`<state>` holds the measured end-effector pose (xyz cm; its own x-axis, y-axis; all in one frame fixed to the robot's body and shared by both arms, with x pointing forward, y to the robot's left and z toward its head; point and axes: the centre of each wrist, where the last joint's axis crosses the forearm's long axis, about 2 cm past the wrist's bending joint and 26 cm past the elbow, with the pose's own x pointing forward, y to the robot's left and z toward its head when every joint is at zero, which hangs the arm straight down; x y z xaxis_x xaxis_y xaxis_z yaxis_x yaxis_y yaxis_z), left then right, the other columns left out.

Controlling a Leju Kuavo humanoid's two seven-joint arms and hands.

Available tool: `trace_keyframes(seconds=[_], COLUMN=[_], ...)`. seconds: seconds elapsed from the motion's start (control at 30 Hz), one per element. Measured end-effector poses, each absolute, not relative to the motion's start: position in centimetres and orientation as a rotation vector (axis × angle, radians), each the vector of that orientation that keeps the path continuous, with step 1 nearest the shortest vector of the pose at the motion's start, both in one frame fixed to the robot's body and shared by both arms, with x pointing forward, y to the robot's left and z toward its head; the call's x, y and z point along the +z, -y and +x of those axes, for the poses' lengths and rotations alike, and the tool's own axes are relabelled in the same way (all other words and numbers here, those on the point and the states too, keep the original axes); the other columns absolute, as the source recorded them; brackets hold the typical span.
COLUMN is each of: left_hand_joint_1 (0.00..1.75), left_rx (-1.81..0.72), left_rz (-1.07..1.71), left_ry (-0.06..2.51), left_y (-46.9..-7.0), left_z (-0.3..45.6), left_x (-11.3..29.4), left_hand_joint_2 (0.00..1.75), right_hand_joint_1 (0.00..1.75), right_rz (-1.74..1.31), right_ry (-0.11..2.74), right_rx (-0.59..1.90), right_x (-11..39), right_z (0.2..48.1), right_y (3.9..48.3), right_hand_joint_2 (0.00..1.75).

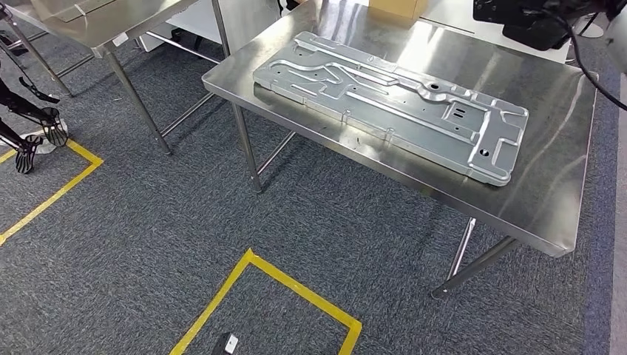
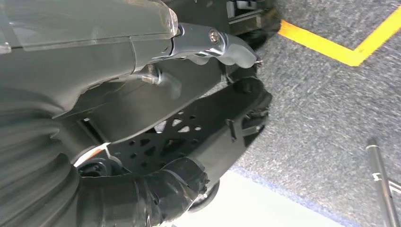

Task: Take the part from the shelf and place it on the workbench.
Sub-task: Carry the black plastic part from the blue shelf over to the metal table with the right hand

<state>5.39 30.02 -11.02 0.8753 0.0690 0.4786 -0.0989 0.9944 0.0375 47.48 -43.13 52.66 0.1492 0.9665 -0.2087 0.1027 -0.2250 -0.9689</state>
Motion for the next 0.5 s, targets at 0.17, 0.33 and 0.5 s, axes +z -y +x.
trace_keyframes(seconds=[0.17,0.33,0.5], left_hand_joint_1=[0.00,0.00,0.00], left_rx=[0.091,0.098,0.108], left_rz=[0.064,0.066,0.071], left_ry=[0.480,0.470,0.454], left_y=[-30.1,-30.1,-30.2], left_z=[5.3,5.6,5.5], left_x=[-11.0,-11.0,-11.0], left_hand_joint_2=[1.75,1.75,1.75], right_hand_joint_1=[1.75,1.75,1.75], right_rz=[-1.516,-1.516,-1.498], right_ry=[1.090,1.086,1.067], right_rx=[1.222,1.235,1.277], right_x=[51.8,49.2,47.5], right_z=[48.1,49.3,49.9], right_y=[41.6,39.4,38.6], right_hand_joint_2=[1.75,1.75,1.75])
